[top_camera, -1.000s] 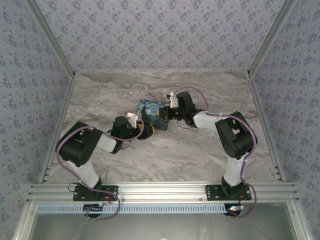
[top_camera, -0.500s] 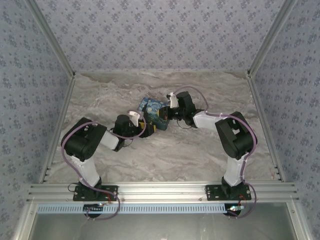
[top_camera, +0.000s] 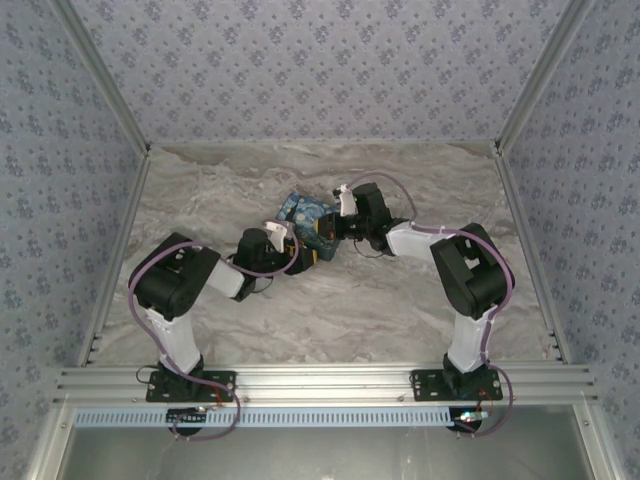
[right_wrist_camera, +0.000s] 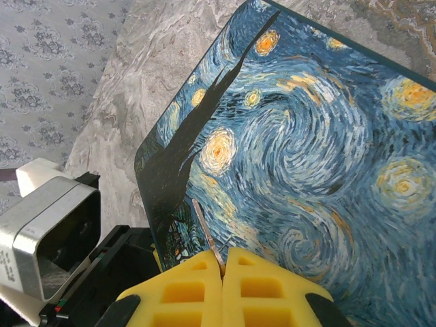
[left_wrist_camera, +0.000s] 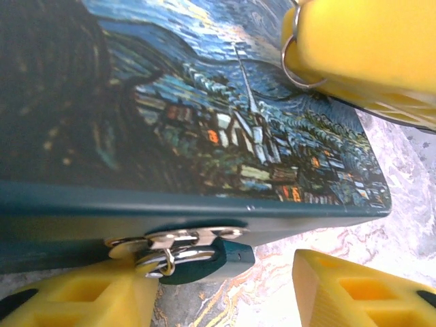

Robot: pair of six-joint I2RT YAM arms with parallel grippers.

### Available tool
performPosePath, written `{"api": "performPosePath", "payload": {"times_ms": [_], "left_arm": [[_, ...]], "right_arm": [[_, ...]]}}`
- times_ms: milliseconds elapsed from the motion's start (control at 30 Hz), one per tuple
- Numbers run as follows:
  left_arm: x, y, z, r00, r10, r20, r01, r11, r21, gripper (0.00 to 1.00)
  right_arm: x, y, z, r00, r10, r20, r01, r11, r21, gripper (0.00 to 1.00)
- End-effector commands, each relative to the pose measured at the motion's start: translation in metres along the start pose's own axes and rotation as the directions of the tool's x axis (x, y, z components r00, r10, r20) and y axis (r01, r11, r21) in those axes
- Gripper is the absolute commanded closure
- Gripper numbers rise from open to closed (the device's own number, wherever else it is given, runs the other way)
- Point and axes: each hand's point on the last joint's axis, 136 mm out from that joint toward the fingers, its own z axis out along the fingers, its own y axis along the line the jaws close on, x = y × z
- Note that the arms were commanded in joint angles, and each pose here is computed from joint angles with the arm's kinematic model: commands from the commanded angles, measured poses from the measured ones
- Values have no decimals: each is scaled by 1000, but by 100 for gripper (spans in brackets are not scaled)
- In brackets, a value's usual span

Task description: Unlock the padlock with the key

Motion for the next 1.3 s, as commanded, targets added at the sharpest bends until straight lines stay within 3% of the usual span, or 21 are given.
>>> {"api": "performPosePath", "payload": {"times_ms": [0, 567, 1267], "left_arm": [[-7, -2, 8, 1000, -23, 14, 23, 1000, -6, 47], [-19, 5, 9, 991, -120, 67, 123, 991, -53, 59], [-32, 13, 11, 941, -300, 160, 310, 950, -43, 58]], "right_arm": [[40, -13, 4, 990, 57, -127, -51, 998, 48, 100], [40, -11, 4, 990, 56, -130, -51, 998, 42, 100], [40, -9, 4, 990, 53, -132, -48, 998, 36, 100]]}}
